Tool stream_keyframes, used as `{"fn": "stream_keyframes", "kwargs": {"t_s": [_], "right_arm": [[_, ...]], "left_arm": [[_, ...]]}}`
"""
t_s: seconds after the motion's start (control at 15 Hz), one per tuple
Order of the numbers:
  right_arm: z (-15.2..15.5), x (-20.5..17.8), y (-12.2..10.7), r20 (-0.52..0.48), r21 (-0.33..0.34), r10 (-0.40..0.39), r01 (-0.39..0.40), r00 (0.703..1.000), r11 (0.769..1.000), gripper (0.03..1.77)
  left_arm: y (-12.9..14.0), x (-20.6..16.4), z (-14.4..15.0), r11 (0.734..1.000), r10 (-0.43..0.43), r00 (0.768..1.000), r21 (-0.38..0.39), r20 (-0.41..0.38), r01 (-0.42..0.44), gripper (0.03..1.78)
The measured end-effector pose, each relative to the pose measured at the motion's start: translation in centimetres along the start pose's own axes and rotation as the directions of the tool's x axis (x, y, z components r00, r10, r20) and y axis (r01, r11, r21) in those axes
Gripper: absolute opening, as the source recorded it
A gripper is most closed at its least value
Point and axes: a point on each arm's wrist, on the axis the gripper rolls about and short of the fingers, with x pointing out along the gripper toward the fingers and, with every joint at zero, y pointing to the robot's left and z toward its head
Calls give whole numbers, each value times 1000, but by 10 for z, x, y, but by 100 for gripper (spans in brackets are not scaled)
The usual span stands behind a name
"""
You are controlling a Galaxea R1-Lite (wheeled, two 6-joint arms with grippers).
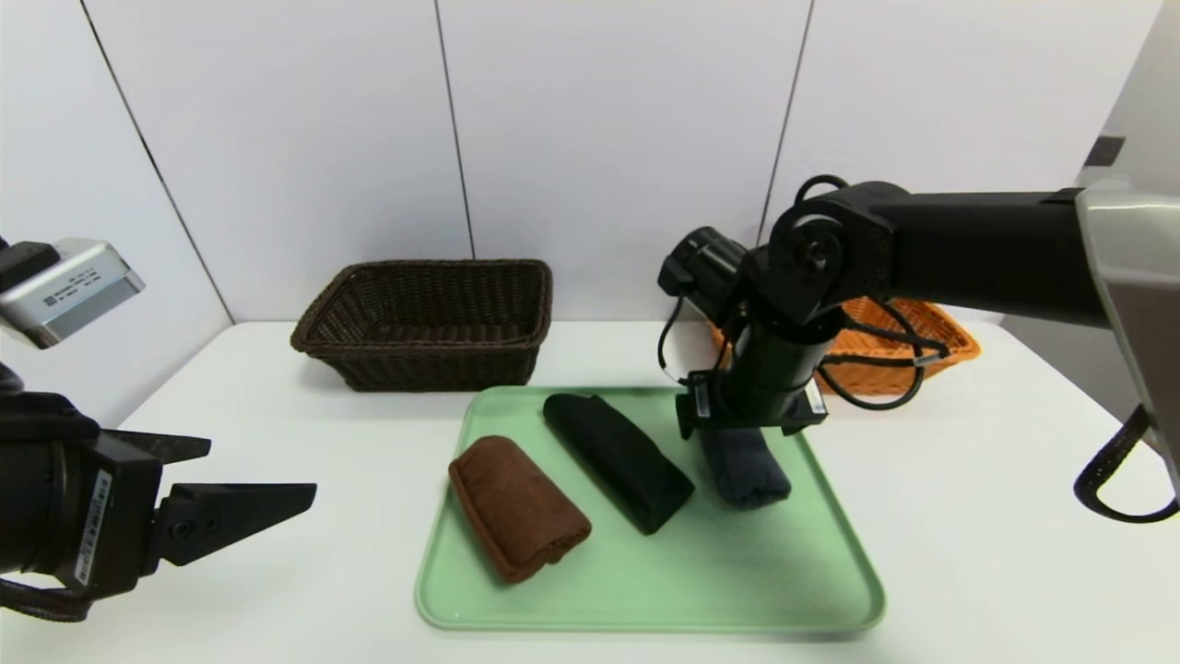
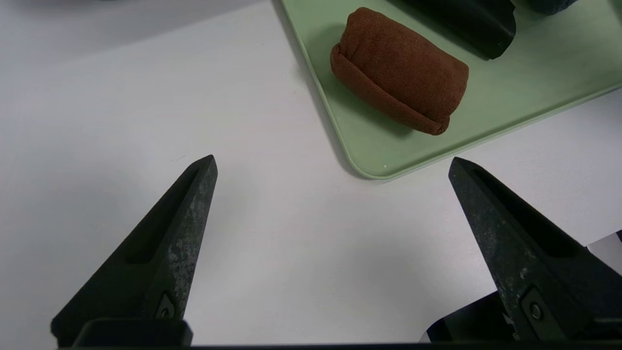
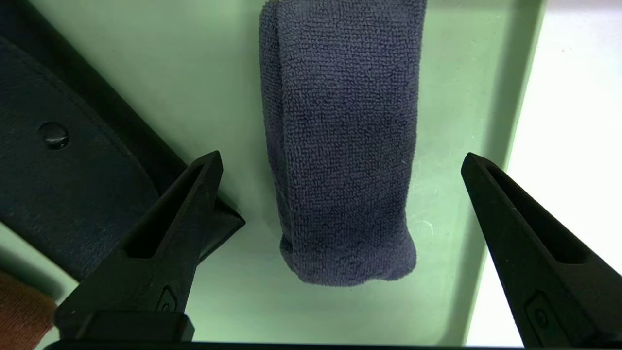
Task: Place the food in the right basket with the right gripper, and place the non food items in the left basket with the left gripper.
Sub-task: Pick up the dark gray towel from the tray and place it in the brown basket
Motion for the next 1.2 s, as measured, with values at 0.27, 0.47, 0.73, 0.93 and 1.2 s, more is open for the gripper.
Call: {"fn": "stream_keyframes", "kwargs": {"t_s": [0.27, 0.47, 0.73, 0.93, 1.2], "right_arm": [[1, 9, 3, -8, -2, -9, 9, 1000, 1000, 170], [2, 15, 3, -13, -1, -13, 13, 1000, 1000, 170], [3, 22, 4, -16, 2, -16, 16, 1000, 1000, 170], [5, 26, 6, -4, 6, -10, 10, 1000, 1000, 170], [5, 29, 7, -10, 4, -14, 14, 1000, 1000, 156]], "left_arm": [[0, 0, 0, 1000, -1, 1000, 0, 3, 1, 169], [0, 1, 0, 1000, 0, 1000, 1, -1, 0, 169], [0, 1, 0, 1000, 0, 1000, 4, -2, 0, 169], [0, 3, 1, 1000, 0, 1000, 4, 3, 0, 169], [0, 4, 2, 1000, 1, 1000, 4, 1, -1, 169]]}}
